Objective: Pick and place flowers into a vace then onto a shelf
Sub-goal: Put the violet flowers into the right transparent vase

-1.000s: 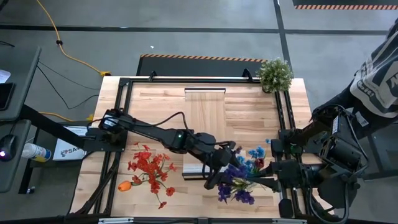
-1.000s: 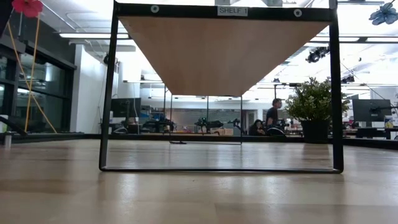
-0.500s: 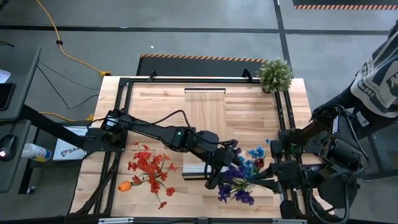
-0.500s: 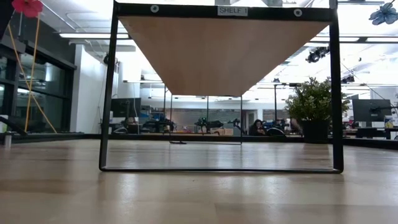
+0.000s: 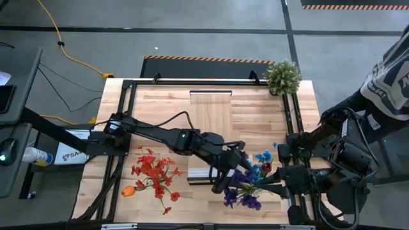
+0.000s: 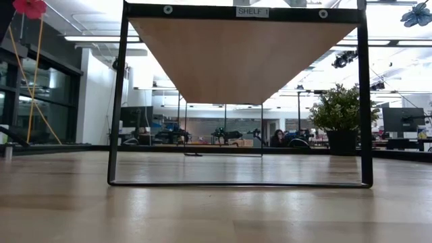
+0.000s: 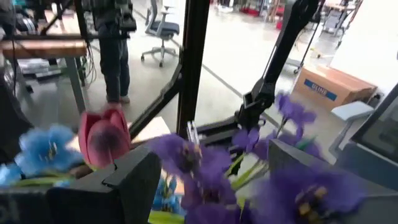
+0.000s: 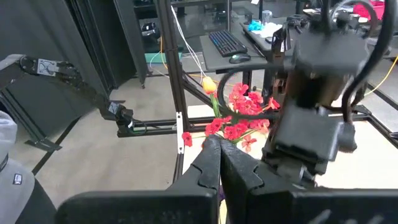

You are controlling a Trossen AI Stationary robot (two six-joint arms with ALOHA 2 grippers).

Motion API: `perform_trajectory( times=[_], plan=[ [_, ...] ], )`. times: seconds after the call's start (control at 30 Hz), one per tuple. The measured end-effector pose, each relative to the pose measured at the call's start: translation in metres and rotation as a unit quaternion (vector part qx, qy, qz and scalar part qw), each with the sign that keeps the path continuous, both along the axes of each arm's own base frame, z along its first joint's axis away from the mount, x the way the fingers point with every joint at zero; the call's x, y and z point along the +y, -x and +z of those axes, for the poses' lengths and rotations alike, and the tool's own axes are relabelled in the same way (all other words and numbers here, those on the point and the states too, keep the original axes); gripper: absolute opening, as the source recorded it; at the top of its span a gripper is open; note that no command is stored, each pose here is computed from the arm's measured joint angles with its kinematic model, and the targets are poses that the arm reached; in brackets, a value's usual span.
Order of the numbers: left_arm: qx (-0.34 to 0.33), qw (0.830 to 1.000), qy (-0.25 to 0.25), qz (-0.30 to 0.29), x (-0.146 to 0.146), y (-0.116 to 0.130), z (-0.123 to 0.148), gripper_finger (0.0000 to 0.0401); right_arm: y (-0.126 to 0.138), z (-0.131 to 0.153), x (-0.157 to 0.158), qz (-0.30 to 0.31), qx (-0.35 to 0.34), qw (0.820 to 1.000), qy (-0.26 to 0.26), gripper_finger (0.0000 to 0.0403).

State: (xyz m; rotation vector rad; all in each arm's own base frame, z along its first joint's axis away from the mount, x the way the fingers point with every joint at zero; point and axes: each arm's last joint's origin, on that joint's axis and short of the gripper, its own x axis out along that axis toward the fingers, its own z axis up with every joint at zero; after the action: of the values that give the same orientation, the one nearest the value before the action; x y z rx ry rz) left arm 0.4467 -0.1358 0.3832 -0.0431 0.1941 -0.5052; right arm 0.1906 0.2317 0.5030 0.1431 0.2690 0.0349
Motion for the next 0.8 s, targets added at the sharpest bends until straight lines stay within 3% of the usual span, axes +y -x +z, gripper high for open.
perform_trajectory(
  times=[0.6, 0.8],
  plan=[
    [-0.008, 1.0, 0.008, 0.001, 0.01, 0.0, 0.015, 0.0321, 0.0, 0.0, 0.0, 0.0, 0.0, 1.0, 0.0, 0.0],
    [-0.016, 1.0, -0.002, 0.001, 0.013, 0.007, 0.036, 0.0321, 0.0, 0.0, 0.0, 0.0, 0.0, 1.0, 0.0, 0.0]
  ],
)
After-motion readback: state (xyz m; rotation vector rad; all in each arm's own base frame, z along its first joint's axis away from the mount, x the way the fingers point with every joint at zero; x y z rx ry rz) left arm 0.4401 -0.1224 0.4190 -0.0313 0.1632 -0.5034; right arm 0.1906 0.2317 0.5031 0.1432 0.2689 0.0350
